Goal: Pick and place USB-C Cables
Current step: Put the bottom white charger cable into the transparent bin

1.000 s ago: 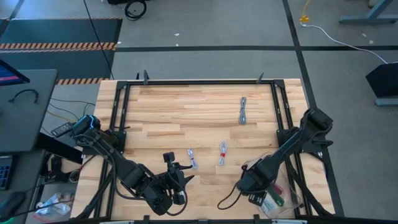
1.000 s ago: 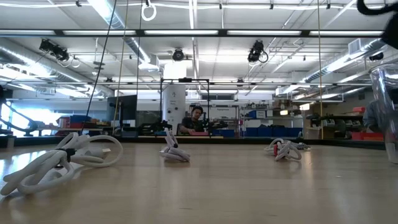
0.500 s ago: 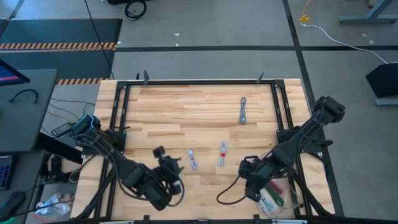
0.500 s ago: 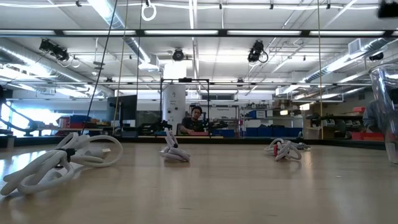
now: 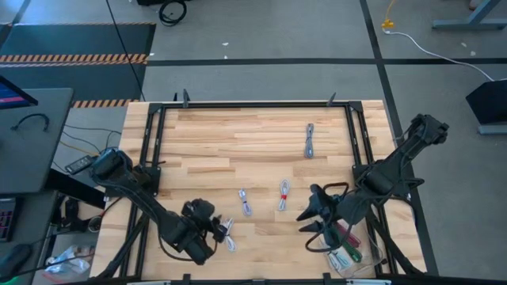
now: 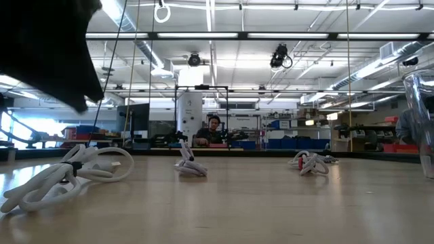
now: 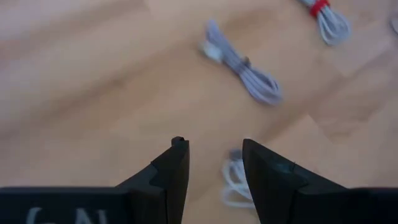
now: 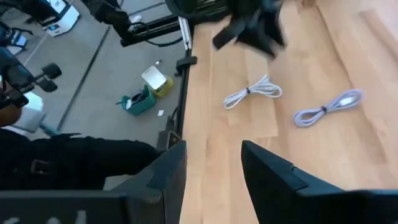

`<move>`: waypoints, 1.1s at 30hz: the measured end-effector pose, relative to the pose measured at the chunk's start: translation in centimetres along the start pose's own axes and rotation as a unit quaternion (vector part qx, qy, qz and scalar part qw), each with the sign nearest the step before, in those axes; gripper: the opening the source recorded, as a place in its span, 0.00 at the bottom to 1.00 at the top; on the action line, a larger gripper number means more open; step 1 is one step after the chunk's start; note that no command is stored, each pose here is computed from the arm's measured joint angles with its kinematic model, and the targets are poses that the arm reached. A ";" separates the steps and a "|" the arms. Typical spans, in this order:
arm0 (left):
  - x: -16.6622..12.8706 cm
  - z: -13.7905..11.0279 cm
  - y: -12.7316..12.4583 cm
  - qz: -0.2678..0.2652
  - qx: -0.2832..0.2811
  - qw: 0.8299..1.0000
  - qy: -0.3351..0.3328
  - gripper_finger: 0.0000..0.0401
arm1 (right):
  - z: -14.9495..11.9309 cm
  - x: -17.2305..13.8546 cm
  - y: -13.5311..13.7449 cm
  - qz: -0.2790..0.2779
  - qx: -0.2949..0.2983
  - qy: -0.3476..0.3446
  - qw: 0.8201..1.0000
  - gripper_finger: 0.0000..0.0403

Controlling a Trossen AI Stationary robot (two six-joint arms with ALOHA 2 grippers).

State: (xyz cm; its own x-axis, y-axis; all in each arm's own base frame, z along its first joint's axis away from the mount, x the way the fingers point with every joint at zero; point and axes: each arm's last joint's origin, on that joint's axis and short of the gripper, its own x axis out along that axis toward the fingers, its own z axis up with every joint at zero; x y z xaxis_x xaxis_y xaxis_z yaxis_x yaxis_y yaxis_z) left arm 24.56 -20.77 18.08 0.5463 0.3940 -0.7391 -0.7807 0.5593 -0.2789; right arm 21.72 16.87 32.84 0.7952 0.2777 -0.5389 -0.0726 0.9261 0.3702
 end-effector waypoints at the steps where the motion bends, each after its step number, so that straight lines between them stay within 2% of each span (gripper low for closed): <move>1: 0.5 -0.6 0.1 -0.020 -0.016 1.000 0.005 0.39 | 0.1 -0.2 -0.1 -0.001 -0.006 -0.002 1.000 0.40; 4: 2.0 -1.7 0.8 -0.059 -0.050 0.997 0.016 0.37 | 0.3 -0.4 -0.4 -0.005 -0.021 -0.003 1.000 0.40; 8: 2.8 -2.2 1.5 -0.077 -0.068 0.994 0.023 0.32 | 0.4 -0.3 -0.6 -0.008 -0.037 -0.002 0.999 0.40; 18: 2.3 -2.8 0.8 -0.080 -0.024 0.985 0.151 0.28 | 0.2 -0.3 -0.7 -0.015 -0.048 0.009 0.999 0.40; 33: 3.7 -1.0 0.5 -0.079 0.015 0.990 0.116 0.30 | 0.2 -0.3 -0.7 -0.015 -0.039 0.009 0.999 0.38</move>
State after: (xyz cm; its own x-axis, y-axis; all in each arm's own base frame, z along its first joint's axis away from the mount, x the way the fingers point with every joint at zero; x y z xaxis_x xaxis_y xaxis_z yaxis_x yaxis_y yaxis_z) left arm 25.87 -19.79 14.61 0.5745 0.1241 -0.8090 -0.6792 0.6239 -0.3867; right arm 21.62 16.09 32.85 0.7868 0.2538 -0.5626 -0.0960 0.9508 0.2947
